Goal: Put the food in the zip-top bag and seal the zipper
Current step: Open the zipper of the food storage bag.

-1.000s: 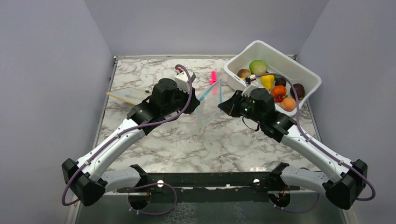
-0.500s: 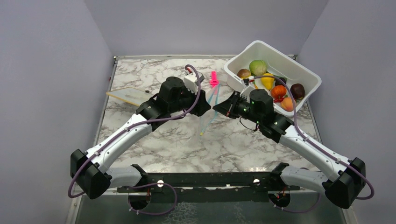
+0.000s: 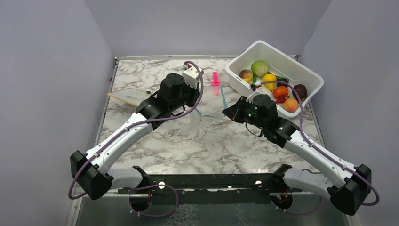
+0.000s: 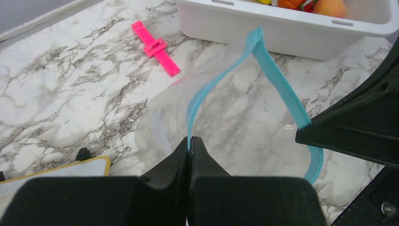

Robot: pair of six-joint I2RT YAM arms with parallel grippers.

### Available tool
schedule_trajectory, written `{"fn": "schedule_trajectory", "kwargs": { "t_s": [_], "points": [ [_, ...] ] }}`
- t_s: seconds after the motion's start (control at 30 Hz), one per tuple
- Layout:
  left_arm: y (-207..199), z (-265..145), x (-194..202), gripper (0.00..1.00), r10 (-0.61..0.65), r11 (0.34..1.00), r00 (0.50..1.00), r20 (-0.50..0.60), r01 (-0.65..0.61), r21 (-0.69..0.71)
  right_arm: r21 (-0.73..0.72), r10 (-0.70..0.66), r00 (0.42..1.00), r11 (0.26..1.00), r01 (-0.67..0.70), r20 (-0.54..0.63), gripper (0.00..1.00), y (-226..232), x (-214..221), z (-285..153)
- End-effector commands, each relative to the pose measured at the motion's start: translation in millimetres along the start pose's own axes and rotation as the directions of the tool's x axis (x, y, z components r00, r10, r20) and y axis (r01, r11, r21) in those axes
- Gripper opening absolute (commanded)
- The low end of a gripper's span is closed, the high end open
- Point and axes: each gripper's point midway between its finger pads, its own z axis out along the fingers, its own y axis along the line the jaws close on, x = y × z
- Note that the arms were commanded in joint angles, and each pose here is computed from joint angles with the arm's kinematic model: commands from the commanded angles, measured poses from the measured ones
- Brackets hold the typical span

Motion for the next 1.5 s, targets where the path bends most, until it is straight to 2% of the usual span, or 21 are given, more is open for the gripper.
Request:
{"fn": "schedule_trajectory", "kwargs": {
  "t_s": [0.0, 0.1, 0.3, 0.53, 0.7, 0.8, 0.9, 1.07, 1.23, 1.37, 1.47],
  "points": [
    [14, -9, -18, 0.0, 0.049, 0.996, 0.996, 0.078, -0.043, -0.08, 0.062, -0.021, 1.0, 0.998, 0.022, -0.011, 0.01, -26, 16, -2],
    [17, -7, -12, 0.0, 0.047, 0.995, 0.995, 0.09, -0.039, -0.089, 0.044, -0.014, 0.998, 0.999, 0.017, -0.056, 0.01, -32, 33, 3],
    [-3, -2, 7, 0.0, 0.079, 0.996, 0.993, 0.087, -0.082, 0.036, 0.01, -0.049, 0.994, 0.999, 0.05, -0.102, 0.05, -26, 39, 5],
    [-5, -5, 24, 0.0, 0.095, 0.993, 0.993, 0.063, -0.099, 0.061, -0.108, -0.171, 0.979, 0.981, 0.159, -0.109, 0.43, 19, 13, -5],
    [-9, -7, 27, 0.0, 0.101, 0.99, 0.991, 0.085, -0.108, 0.086, -0.058, -0.243, 0.968, 0.969, 0.24, -0.057, 0.55, 28, -17, -8],
    [-9, -7, 32, 0.0, 0.101, 0.99, 0.99, 0.097, -0.109, 0.088, -0.065, -0.288, 0.957, 0.956, 0.286, -0.022, 0.57, 36, -29, -11],
    [-12, -9, 35, 0.0, 0.1, 0.988, 0.99, 0.101, -0.11, 0.106, 0.003, -0.304, 0.952, 0.953, 0.304, 0.03, 0.59, 32, -47, -11],
    [-22, -14, 32, 0.0, 0.088, 0.981, 0.989, 0.122, -0.107, 0.159, 0.149, -0.42, 0.902, 0.903, 0.404, 0.101, 0.61, 20, -81, -12],
    [-24, -20, 31, 0.0, 0.088, 0.979, 0.987, 0.131, -0.11, 0.17, 0.333, -0.573, 0.818, 0.78, 0.53, 0.04, 0.61, 2, -111, 1],
    [-25, -27, 26, 0.0, 0.09, 0.978, 0.983, 0.159, -0.117, 0.171, 0.52, -0.625, 0.78, 0.666, 0.535, -0.003, 0.64, -21, -141, 10],
    [-26, -31, 24, 0.0, 0.091, 0.976, 0.98, 0.18, -0.123, 0.178, 0.551, -0.643, 0.766, 0.638, 0.538, -0.003, 0.66, -28, -160, 20]
  ]
}}
